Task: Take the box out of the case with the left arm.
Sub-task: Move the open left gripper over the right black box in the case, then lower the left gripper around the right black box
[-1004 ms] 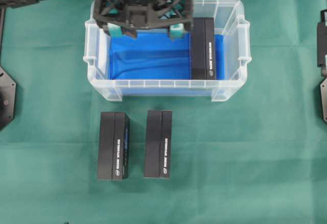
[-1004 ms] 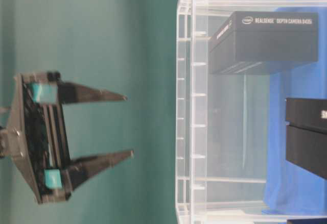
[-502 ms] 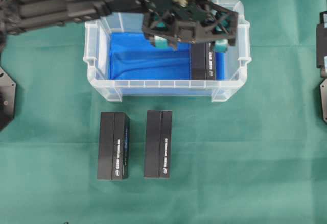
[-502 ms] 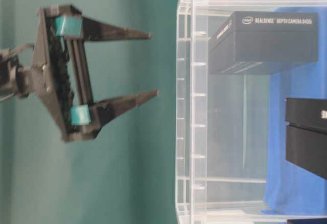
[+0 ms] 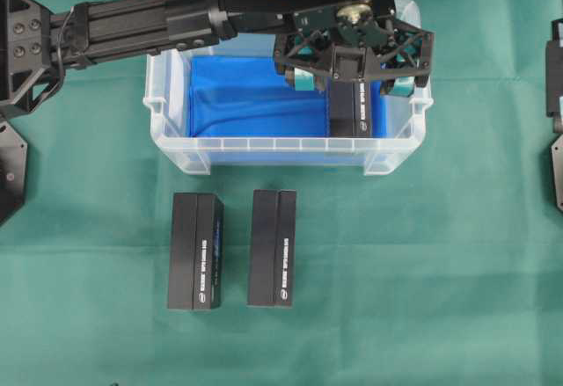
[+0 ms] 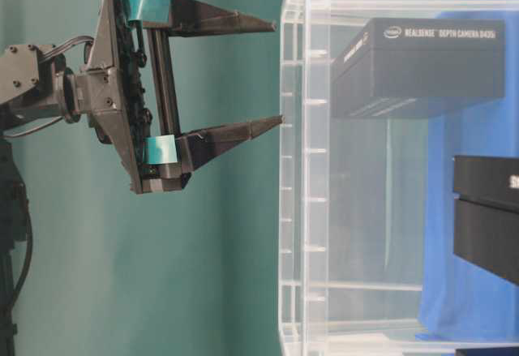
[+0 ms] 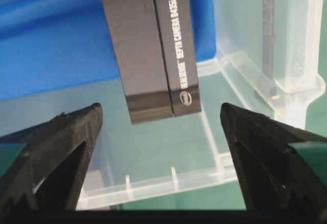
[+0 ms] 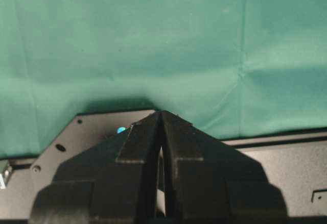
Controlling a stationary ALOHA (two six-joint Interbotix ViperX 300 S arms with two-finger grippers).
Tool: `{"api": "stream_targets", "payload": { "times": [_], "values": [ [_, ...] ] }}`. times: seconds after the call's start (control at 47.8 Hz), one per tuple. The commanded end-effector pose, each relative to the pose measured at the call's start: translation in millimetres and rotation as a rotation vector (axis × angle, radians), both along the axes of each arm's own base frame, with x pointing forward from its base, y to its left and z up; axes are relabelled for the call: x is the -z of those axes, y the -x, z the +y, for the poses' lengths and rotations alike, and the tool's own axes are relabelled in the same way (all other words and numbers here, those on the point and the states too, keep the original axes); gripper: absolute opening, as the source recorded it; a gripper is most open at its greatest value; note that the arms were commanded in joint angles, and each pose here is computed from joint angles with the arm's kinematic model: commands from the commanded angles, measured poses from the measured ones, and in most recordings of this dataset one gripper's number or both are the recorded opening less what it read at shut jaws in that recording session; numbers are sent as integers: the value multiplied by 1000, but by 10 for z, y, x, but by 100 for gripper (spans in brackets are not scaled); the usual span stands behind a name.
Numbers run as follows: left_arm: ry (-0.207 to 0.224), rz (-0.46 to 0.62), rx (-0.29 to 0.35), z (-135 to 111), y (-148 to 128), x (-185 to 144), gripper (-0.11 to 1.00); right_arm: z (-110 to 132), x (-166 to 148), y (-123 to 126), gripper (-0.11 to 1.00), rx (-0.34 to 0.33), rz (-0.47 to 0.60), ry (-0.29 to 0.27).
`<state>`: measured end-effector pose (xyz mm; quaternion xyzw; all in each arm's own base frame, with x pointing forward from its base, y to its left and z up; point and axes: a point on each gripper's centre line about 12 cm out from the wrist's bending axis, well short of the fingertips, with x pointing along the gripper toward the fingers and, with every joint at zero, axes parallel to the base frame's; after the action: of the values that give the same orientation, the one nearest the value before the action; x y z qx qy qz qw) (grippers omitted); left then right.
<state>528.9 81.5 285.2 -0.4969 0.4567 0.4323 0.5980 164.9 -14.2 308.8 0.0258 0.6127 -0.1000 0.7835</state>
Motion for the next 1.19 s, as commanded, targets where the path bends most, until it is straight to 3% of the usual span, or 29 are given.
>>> {"api": "stream_targets", "payload": {
  "times": [0.0,1.171],
  "values": [
    [-8,-41,-13,63,34,-185,93,-1,-39,-9,3,-3,-15,3],
    [-16,-33,-26,137,3,-74,93,-3,-39,-11,3,-5,-16,4]
  ]
}}
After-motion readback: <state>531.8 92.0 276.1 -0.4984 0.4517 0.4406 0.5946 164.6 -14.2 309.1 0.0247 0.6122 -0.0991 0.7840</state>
